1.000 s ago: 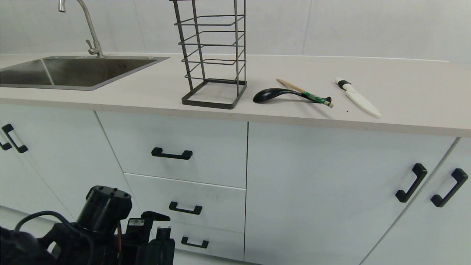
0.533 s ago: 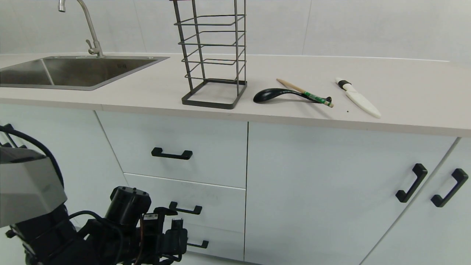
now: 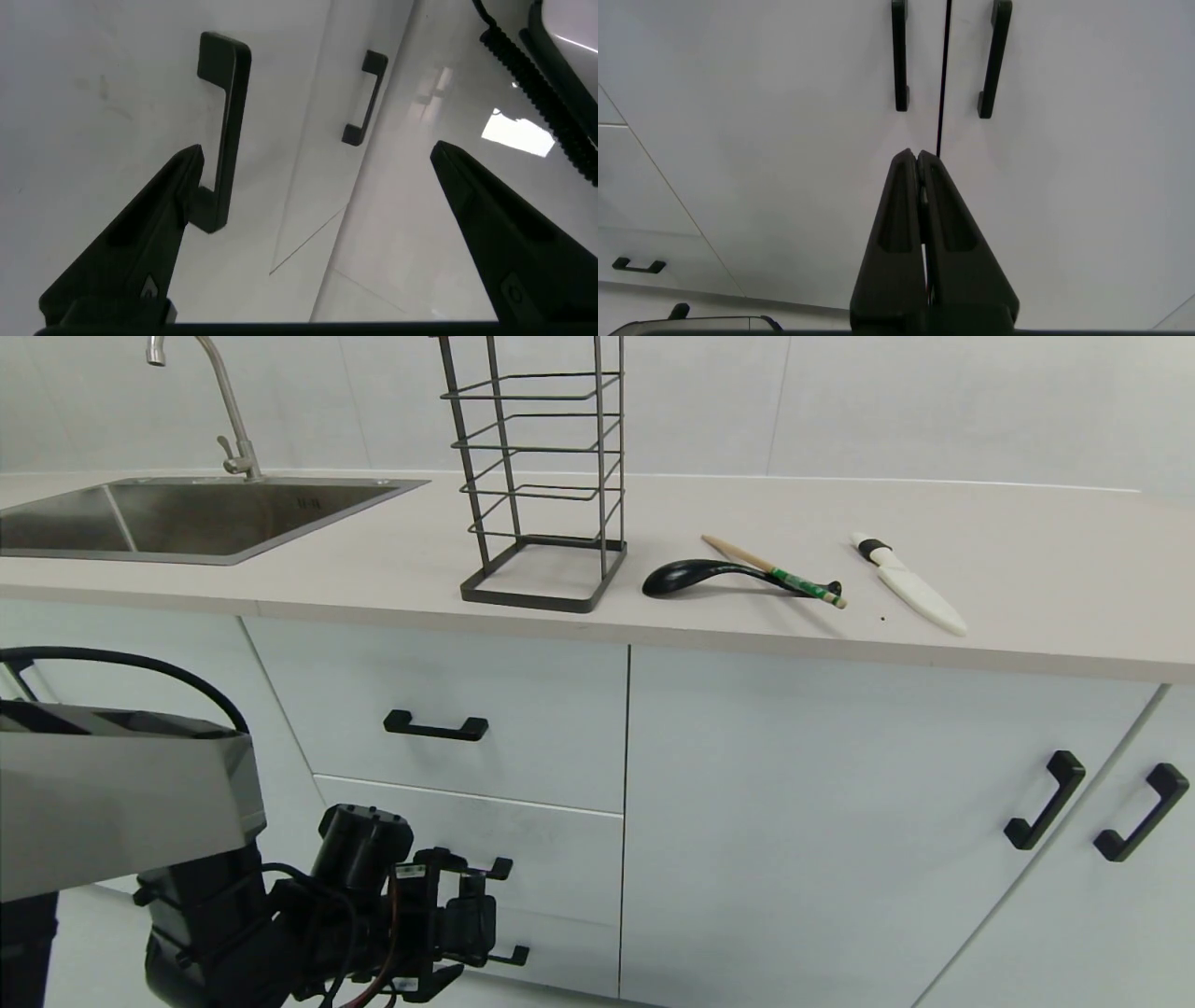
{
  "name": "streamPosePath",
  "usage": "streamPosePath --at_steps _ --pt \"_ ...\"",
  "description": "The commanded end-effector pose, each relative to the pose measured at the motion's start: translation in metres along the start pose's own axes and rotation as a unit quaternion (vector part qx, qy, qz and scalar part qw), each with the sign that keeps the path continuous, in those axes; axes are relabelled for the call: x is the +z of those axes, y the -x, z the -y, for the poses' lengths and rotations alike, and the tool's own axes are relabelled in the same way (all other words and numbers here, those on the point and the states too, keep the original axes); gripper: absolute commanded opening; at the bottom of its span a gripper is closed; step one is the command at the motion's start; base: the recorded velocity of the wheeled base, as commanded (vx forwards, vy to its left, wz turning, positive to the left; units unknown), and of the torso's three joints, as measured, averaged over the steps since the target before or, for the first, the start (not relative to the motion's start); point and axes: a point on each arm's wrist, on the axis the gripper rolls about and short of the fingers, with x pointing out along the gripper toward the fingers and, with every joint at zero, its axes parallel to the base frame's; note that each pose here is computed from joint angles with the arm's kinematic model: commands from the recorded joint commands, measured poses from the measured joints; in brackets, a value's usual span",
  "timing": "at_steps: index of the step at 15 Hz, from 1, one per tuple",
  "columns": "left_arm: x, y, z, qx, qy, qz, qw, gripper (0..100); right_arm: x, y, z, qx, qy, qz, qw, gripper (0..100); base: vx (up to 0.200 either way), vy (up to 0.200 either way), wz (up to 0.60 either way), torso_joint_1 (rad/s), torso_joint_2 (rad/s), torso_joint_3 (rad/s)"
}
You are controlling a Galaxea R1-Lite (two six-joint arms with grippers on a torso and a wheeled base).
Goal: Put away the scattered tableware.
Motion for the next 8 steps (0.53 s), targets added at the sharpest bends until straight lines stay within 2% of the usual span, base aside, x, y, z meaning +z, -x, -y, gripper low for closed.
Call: streamPosePath --at_steps 1,8 --pt "-0.002 -0.011 0.000 -0.007 0.001 -0.002 1.0000 100 0.000 0.000 0.000 0.000 0.000 -0.001 1.000 0 0.000 0.000 0.00 0.000 0.00 0.000" --pt "-0.003 -0.031 -0.006 -0.001 0.002 -0.001 1.0000 100 0.000 0.000 0.000 0.000 0.000 0.000 1.000 0 0.000 0.000 0.00 0.000 0.00 0.000"
